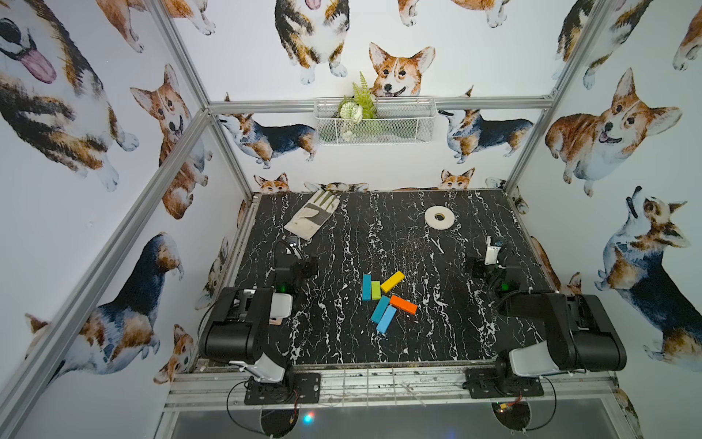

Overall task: Assemble a giraffe with building blocks
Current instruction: Pick up the building block from the center of the board.

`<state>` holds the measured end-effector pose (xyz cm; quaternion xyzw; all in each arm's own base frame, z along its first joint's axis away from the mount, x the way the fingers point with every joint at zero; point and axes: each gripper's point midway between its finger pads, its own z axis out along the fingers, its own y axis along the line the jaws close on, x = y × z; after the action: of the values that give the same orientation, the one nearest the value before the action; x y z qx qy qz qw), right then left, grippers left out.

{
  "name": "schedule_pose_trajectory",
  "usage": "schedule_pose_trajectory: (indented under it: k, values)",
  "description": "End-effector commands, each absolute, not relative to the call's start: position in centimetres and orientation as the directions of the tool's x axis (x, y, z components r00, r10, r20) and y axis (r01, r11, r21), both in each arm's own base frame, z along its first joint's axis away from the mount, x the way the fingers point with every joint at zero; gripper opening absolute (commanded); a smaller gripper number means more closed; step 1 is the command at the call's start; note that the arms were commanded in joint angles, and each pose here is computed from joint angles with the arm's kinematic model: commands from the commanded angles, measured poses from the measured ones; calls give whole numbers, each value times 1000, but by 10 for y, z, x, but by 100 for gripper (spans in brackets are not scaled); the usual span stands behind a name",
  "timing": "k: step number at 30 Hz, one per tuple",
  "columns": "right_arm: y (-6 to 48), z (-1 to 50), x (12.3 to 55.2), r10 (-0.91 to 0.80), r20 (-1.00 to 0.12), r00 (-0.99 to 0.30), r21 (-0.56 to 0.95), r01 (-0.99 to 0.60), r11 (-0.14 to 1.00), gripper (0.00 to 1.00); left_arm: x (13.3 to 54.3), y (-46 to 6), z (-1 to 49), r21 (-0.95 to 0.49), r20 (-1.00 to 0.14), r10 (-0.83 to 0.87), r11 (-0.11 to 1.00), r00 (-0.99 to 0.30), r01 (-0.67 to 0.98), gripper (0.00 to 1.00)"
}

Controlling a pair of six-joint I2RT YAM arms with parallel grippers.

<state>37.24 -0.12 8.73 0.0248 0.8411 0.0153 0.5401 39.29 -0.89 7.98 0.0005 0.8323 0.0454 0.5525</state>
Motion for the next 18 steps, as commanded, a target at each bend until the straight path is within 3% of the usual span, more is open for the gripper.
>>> schedule_pose_trajectory:
  k: [1, 4, 8, 13, 18]
  values:
    - [5, 119, 376, 45, -908, -416, 40, 21, 999, 100, 398, -1, 108, 100, -930, 53, 989, -364, -111, 100]
    - [9, 149, 375, 56, -895, -443, 0, 126, 992, 100, 406, -8, 130, 173, -904, 107, 977, -414, -125, 100]
    - [25, 185, 363, 56, -881, -470, -43, 196, 980, 100, 411, -33, 180, 185, -934, 130, 973, -334, -138, 100]
    - [77, 201, 345, -175, -746, -642, -273, 55, 960, 100, 409, -75, 256, 65, -946, 37, 995, -322, -75, 100]
    - [140, 183, 327, -202, -674, -711, -166, -121, 979, 100, 385, -95, 284, -51, -933, -44, 999, -357, 10, 100]
